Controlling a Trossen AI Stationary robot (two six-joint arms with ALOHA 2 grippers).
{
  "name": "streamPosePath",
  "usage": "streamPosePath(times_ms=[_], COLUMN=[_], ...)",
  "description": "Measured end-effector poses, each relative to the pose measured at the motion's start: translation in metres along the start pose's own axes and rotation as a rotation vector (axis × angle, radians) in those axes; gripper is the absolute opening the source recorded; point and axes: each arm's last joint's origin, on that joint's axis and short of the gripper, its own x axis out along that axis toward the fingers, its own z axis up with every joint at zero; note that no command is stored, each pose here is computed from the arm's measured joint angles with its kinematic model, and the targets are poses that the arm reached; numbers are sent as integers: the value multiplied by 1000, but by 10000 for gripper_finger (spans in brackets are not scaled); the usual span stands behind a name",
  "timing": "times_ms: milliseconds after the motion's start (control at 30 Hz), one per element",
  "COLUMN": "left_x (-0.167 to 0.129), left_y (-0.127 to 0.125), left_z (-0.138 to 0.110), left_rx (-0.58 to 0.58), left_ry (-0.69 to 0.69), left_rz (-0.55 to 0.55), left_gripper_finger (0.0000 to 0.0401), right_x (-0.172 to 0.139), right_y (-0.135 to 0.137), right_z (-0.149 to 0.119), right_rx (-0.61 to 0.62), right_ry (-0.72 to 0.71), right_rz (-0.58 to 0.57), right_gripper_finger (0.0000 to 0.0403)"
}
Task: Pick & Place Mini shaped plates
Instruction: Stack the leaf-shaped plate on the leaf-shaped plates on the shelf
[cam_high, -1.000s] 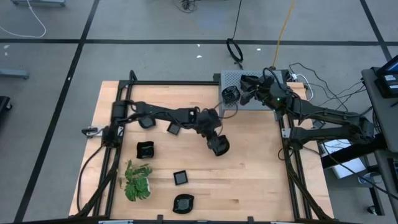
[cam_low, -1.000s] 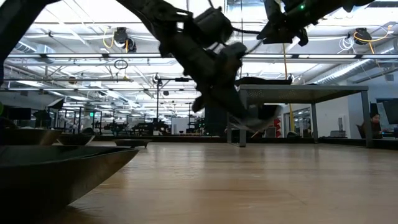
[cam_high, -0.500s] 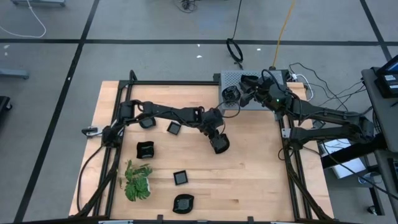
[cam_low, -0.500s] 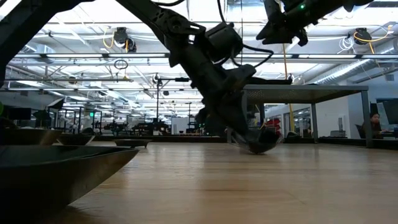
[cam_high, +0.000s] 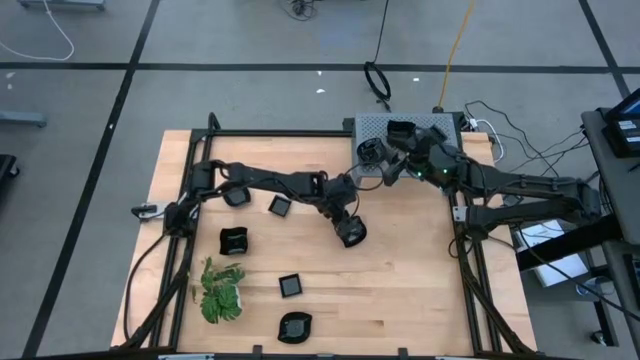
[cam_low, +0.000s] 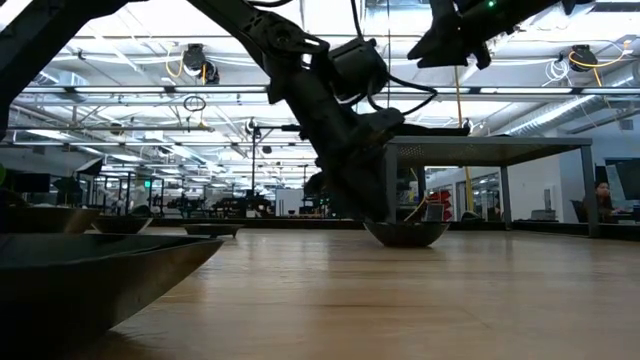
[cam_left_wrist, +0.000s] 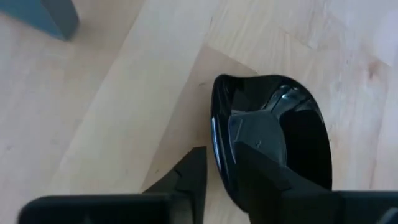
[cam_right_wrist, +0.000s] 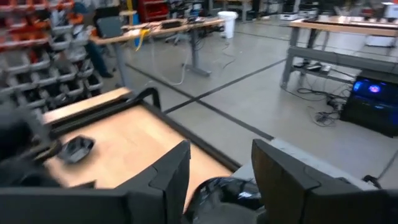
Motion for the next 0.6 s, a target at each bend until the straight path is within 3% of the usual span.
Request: streamPosePath(times_ms=[267,600], left_x=[-42,-132], left_y=[1,-13], left_z=[3,-3], left_rx=[-13,-24], left_ry=[43,68], left_rz=[27,36], left_gripper_finger=[142,150], right_x=[-13,-16], right_y=[25,77], right_z=[-14,-52], right_rx=[-116,-314], right_ry=[100,271], right_rz=[178,471], right_gripper_finger=[172,162])
